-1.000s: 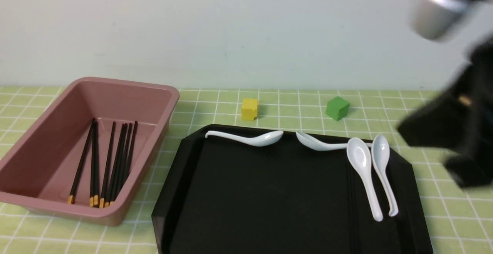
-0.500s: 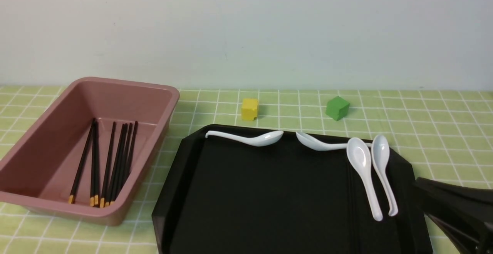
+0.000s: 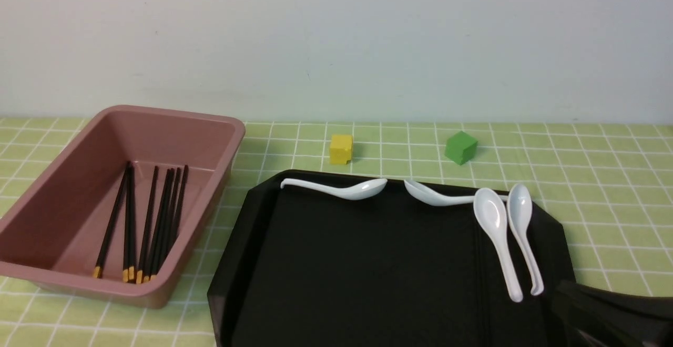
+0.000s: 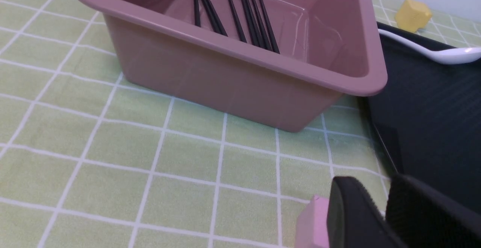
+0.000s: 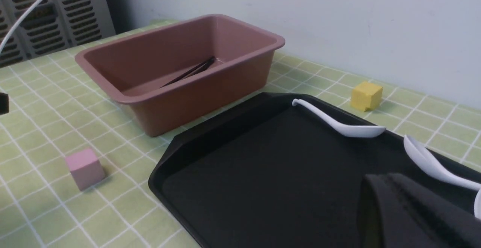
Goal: On green tablecloth take chopsticks from black tray and put them in box.
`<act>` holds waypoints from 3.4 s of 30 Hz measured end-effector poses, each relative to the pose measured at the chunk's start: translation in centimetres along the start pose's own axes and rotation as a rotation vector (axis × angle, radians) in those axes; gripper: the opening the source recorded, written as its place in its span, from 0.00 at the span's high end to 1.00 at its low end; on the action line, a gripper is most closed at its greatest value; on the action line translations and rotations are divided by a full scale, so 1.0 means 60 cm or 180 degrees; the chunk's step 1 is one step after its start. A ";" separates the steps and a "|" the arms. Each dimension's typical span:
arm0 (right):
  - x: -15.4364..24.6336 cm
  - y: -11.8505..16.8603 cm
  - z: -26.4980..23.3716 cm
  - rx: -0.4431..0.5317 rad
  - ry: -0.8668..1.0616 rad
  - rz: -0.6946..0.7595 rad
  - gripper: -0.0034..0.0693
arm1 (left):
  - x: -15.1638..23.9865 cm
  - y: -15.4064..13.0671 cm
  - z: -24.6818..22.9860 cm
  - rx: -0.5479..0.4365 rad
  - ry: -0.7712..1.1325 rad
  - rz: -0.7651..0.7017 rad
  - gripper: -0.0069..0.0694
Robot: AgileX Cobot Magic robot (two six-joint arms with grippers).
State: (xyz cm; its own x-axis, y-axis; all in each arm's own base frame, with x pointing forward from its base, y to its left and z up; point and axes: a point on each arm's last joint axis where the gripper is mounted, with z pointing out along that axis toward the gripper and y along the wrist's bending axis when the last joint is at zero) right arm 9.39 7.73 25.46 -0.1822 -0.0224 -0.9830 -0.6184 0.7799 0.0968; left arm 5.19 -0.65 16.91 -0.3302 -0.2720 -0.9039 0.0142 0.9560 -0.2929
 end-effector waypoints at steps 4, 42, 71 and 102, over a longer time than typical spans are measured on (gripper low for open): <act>0.002 0.000 0.000 0.0000 0.0025 0.0002 0.93 | 0.000 0.000 0.000 0.0000 0.0000 0.0000 0.69; 0.097 -0.056 -0.107 0.1628 -0.0496 0.0043 0.87 | 0.000 0.000 0.000 -0.0002 -0.0001 0.0005 0.69; 0.146 -0.065 -0.107 0.1894 0.0313 0.0098 0.83 | 0.000 0.000 0.000 -0.0002 -0.0001 0.0005 0.67; 0.146 -0.065 -0.108 0.1895 0.0317 0.0093 0.78 | 0.000 0.000 0.000 -0.0002 -0.0001 0.0005 0.62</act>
State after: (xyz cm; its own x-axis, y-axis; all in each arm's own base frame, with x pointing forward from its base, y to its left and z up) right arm 5.26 0.47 17.46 -0.2812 -0.0318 -0.9591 -0.0830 0.9965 -0.0087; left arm 5.19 -0.64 16.91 -0.3300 -0.2704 -0.9044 0.0141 0.9566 -0.2912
